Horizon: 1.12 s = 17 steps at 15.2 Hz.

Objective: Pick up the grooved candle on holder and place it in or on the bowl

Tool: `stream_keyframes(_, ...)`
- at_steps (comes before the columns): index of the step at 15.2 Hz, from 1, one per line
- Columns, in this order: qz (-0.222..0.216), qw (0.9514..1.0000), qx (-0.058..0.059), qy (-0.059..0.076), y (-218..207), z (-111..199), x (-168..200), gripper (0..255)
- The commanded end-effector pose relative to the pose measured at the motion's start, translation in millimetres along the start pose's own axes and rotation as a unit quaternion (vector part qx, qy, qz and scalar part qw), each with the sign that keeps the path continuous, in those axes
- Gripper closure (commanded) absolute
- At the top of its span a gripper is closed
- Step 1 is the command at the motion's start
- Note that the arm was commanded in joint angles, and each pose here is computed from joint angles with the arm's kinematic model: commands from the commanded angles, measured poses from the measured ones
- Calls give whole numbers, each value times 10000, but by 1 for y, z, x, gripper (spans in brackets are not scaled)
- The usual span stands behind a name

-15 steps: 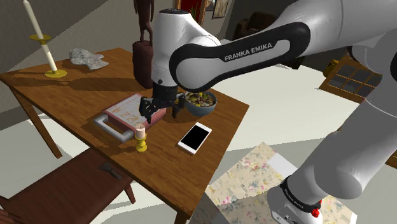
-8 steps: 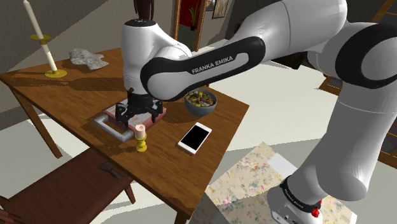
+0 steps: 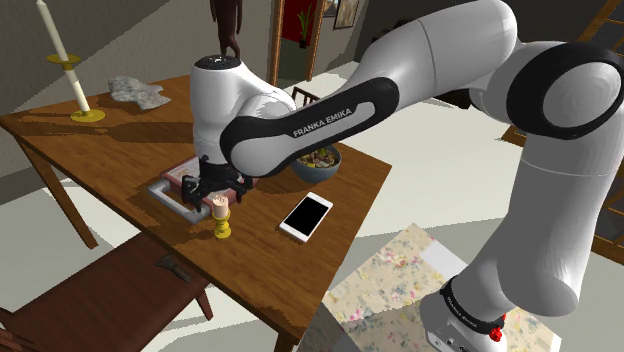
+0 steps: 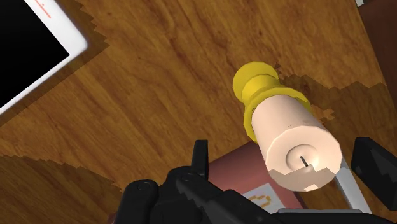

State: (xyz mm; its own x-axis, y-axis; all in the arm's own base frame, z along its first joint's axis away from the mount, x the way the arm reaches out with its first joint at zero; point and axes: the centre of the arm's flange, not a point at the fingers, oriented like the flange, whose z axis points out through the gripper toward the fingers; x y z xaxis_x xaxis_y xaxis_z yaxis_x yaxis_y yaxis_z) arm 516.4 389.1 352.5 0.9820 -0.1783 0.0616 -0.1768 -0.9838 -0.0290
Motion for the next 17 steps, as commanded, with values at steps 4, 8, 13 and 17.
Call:
stream_keyframes(4,0,10000,2,2,0,1,0,0)
stream_keyframes(8,0,10000,2,2,0,1,0,255)
stream_keyframes(13,0,10000,2,2,0,1,0,255)
stream_keyframes(17,-1,10000,2,2,0,-4,0,255)
